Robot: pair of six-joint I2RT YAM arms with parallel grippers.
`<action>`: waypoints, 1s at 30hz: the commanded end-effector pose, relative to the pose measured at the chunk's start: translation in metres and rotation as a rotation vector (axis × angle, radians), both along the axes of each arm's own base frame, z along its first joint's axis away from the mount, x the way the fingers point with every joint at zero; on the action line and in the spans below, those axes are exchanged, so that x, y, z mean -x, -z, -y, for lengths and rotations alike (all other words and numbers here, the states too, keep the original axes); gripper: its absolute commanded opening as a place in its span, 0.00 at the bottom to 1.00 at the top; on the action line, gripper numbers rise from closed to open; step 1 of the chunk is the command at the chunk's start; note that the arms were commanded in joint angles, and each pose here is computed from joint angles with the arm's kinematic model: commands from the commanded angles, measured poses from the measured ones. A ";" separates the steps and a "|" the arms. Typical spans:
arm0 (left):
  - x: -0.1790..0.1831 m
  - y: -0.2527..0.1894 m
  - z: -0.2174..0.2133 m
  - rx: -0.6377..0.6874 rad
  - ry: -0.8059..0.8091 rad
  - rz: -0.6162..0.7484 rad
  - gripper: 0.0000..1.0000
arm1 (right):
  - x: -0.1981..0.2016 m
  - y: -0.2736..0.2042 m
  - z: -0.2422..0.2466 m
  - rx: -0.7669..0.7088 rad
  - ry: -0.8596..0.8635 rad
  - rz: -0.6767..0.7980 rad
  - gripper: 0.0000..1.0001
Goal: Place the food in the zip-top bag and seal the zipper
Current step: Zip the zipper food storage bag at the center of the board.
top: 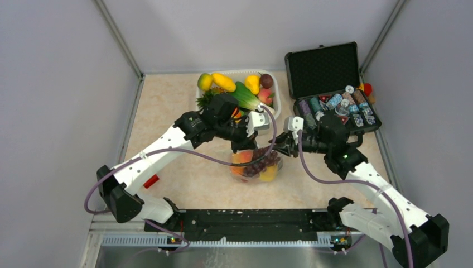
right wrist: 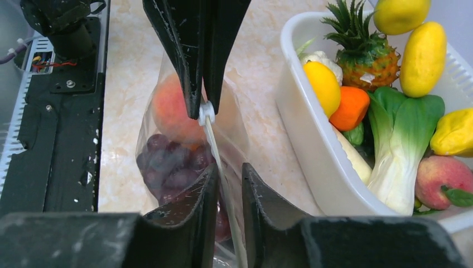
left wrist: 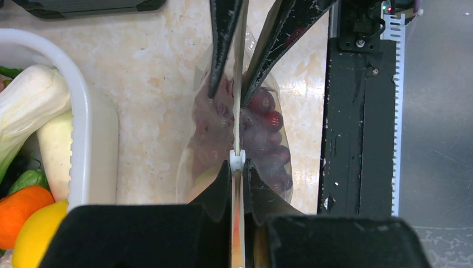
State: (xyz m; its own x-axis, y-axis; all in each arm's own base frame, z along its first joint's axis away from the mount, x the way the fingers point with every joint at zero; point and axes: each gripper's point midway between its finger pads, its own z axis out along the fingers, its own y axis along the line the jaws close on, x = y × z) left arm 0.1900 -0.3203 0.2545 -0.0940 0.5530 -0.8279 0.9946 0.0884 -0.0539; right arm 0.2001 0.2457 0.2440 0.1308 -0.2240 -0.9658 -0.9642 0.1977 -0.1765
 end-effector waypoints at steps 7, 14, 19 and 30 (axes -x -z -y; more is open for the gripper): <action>-0.011 -0.027 0.003 0.066 -0.040 0.096 0.00 | -0.009 -0.022 -0.004 -0.051 0.044 0.079 0.00; -0.018 -0.011 -0.024 -0.025 -0.131 0.136 0.00 | -0.026 -0.033 0.023 -0.134 0.272 0.177 0.00; -0.020 -0.007 -0.047 -0.042 -0.194 0.158 0.00 | -0.025 -0.026 0.028 -0.127 0.299 0.154 0.00; -0.014 -0.011 -0.050 0.008 -0.187 0.118 0.00 | -0.010 -0.035 0.015 -0.168 0.191 0.121 0.17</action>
